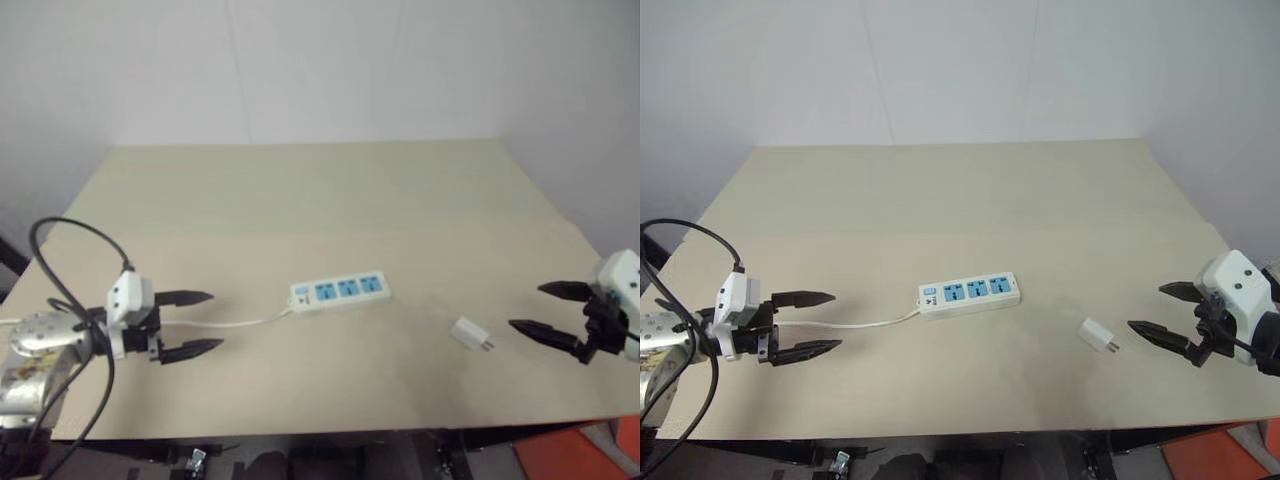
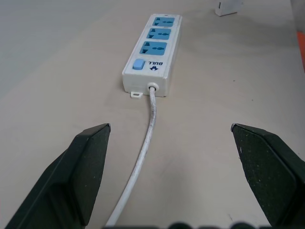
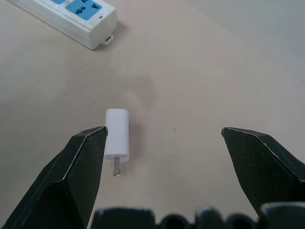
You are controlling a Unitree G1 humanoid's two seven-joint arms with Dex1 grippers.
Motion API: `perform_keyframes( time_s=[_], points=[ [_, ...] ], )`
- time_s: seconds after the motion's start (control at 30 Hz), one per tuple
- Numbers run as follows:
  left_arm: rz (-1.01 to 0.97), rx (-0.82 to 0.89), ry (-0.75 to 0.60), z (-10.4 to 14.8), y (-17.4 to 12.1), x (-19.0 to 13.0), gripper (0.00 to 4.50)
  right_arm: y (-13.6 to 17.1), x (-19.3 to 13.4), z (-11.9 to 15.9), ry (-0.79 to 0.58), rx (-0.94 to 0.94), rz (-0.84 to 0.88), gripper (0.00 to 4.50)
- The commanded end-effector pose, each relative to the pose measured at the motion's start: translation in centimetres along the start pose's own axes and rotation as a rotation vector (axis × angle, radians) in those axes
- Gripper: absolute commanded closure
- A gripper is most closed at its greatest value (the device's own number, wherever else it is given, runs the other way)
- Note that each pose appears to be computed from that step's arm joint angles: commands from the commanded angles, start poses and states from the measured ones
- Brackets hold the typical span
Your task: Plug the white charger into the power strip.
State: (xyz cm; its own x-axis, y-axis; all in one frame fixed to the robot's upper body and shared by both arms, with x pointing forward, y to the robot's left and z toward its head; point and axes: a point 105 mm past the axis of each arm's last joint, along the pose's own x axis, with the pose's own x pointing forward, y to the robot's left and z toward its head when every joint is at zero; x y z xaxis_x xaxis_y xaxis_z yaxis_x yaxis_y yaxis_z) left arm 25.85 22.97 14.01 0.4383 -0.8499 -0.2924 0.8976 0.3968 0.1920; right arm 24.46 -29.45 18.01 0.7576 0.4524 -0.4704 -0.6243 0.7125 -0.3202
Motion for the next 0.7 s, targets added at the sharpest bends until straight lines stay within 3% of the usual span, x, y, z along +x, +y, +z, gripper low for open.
perform_keyframes(
  time_s=[0.03, 0.7],
  points=[
    [0.018, 0.025, 0.0, 0.6, 0.2, -0.4, 0.06, -0.4, -0.6, 0.8, -0.009, -0.028, -0.034, 0.0],
    [-0.01, 0.054, -0.014, 0.2, 1.7, 0.6, 0.06, 0.7, -0.8, 0.5, -0.008, -0.02, -0.049, 0.0]
  ],
)
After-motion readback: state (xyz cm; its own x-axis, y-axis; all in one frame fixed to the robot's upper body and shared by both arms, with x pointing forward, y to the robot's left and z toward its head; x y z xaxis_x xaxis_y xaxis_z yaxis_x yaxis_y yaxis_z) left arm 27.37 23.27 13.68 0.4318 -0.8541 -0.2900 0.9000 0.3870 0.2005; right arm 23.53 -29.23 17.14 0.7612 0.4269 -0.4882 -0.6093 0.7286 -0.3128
